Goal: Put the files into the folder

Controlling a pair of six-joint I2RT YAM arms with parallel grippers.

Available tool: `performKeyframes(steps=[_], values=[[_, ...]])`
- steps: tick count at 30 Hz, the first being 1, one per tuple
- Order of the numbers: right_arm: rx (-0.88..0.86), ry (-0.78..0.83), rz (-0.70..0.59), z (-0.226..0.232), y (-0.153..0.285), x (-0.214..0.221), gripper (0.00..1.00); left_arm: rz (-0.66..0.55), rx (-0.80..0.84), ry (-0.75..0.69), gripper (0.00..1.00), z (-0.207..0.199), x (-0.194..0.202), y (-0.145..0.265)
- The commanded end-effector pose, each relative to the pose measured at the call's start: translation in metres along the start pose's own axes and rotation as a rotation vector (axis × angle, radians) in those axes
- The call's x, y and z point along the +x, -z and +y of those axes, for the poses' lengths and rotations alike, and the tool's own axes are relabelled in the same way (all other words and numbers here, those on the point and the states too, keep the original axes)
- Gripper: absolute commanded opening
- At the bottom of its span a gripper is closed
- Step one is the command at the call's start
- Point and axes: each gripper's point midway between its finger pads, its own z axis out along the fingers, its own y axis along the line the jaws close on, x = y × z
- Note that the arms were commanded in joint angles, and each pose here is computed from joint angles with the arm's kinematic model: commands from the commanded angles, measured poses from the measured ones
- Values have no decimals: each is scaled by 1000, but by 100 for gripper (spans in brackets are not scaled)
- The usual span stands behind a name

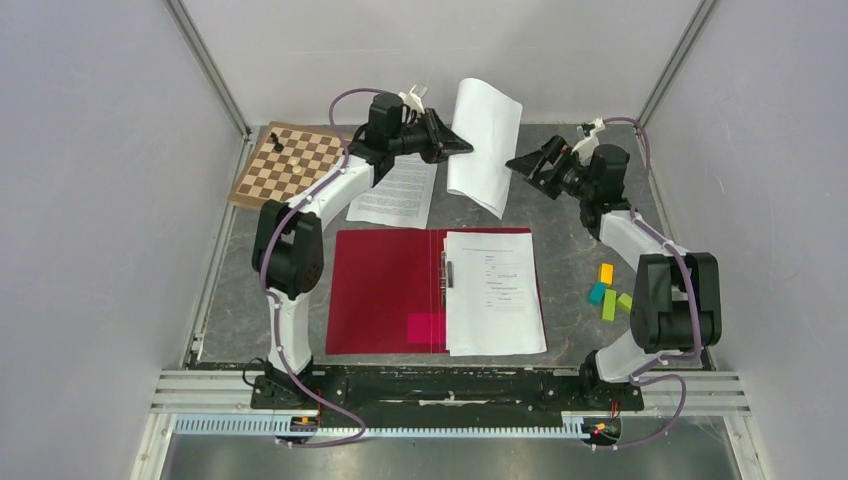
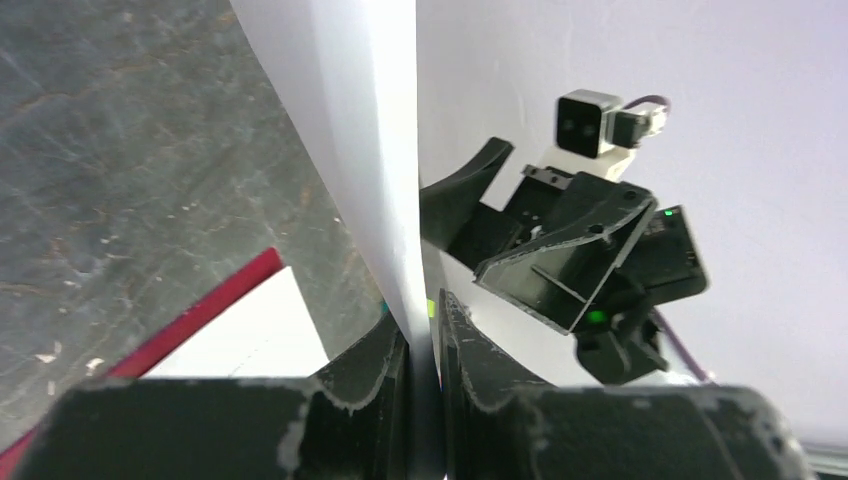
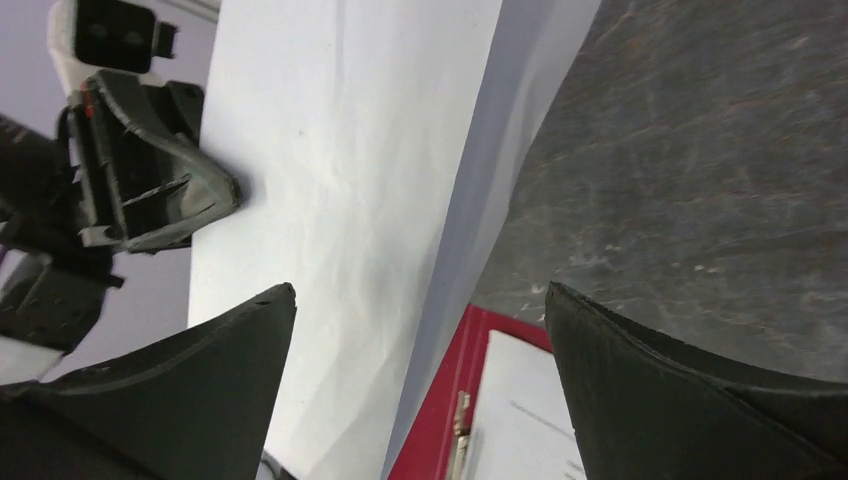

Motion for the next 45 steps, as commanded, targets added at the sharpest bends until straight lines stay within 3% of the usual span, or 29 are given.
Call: performKeyframes(steps=[1,10,17,20,26,34,45], values=[[-272,-10,-96,71,26,-19,98,-28,190,-12,20,-72,-5,29],[-398,-77,-150,98,47,-21,98,-33,299,20,21,-107,2,52],[-444,-72,-177,118,58,-30,98,-20,302,20,20,-109,7,57],[-440,-54,-183,123,62,-32,92,-10,287,22,21,-102,13,57],[-437,-45,-178,125,67,-28,71,10,279,23,20,-95,24,60],[-365,-19,-142,110,60,-17,56,36,284,9,20,-94,34,62],[-291,16,-97,98,48,-4,47,94,267,3,20,-82,61,60]])
